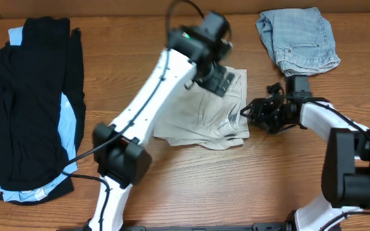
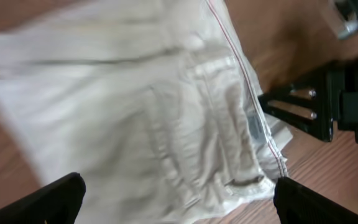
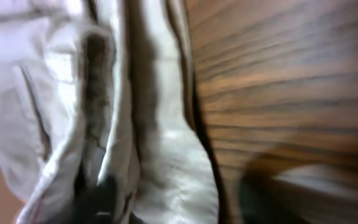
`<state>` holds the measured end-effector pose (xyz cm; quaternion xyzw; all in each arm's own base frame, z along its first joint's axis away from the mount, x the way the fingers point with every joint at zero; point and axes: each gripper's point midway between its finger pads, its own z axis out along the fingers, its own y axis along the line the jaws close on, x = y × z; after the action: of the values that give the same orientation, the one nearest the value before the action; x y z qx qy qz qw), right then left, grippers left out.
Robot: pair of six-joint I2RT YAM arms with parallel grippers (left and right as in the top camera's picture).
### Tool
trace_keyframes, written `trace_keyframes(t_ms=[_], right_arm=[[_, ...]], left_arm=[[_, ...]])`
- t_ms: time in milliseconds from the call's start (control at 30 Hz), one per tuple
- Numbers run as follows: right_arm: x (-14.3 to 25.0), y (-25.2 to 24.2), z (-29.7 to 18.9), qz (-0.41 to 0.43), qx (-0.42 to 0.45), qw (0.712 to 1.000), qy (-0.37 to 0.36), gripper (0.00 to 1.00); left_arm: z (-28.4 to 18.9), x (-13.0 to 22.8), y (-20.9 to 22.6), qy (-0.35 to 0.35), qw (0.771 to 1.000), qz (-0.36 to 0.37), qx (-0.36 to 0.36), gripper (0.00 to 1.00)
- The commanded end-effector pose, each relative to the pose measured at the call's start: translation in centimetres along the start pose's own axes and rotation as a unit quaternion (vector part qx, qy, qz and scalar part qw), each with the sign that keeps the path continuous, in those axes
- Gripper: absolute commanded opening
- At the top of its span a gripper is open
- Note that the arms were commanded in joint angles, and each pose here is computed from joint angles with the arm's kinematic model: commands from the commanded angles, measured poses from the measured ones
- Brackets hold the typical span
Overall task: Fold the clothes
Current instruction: 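Fold the waist end rightward over the legs with the left gripper, then release the left gripper and grasp the folded shorts' right edge with the right gripper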
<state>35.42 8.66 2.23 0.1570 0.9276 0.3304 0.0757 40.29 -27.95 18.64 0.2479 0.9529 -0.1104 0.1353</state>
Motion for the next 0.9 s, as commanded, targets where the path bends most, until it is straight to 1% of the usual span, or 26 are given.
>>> trace_keyframes(t_ms=[0,33,133,267,367,433,600,733,867], right_arm=[[-1.4,2.0,-2.3,-0.054,-0.013,0.998,-0.042,0.93],[-1.6,2.2,-2.5,-0.062,-0.015,0.997,-0.047,1.00],[-1.8,3.0,-2.3,-0.092,-0.019,0.994,-0.051,1.00],[-1.6,4.7,-1.2,-0.139,-0.017,0.989,-0.056,1.00],[-1.5,4.9,0.0,-0.164,0.029,0.984,-0.068,1.00],[-1.4,4.5,0.7,-0.174,0.077,0.979,-0.079,1.00],[-1.8,3.6,1.1,-0.176,0.180,0.960,-0.124,1.00],[-2.2,2.5,1.3,-0.173,0.228,0.947,-0.143,1.00],[-2.0,0.9,2.4,-0.163,0.247,0.946,-0.128,1.00]], left_arm=[[-6.7,-1.9,1.4,-0.073,0.997,0.005,-0.006,1.00],[-7.4,-2.0,2.0,-0.078,0.997,0.005,-0.008,1.00],[-9.1,-1.9,3.8,-0.087,0.996,-0.005,-0.020,1.00],[-9.8,-1.1,6.3,-0.077,0.996,-0.027,-0.031,1.00],[-9.9,-0.2,7.8,-0.063,0.996,-0.045,-0.036,1.00],[-10.0,0.2,8.7,-0.055,0.996,-0.054,-0.040,1.00],[-10.3,1.2,10.3,-0.041,0.996,-0.066,-0.046,1.00],[-10.3,1.4,10.5,-0.038,0.996,-0.069,-0.046,1.00],[-10.3,1.6,10.4,-0.035,0.996,-0.068,-0.046,1.00]])
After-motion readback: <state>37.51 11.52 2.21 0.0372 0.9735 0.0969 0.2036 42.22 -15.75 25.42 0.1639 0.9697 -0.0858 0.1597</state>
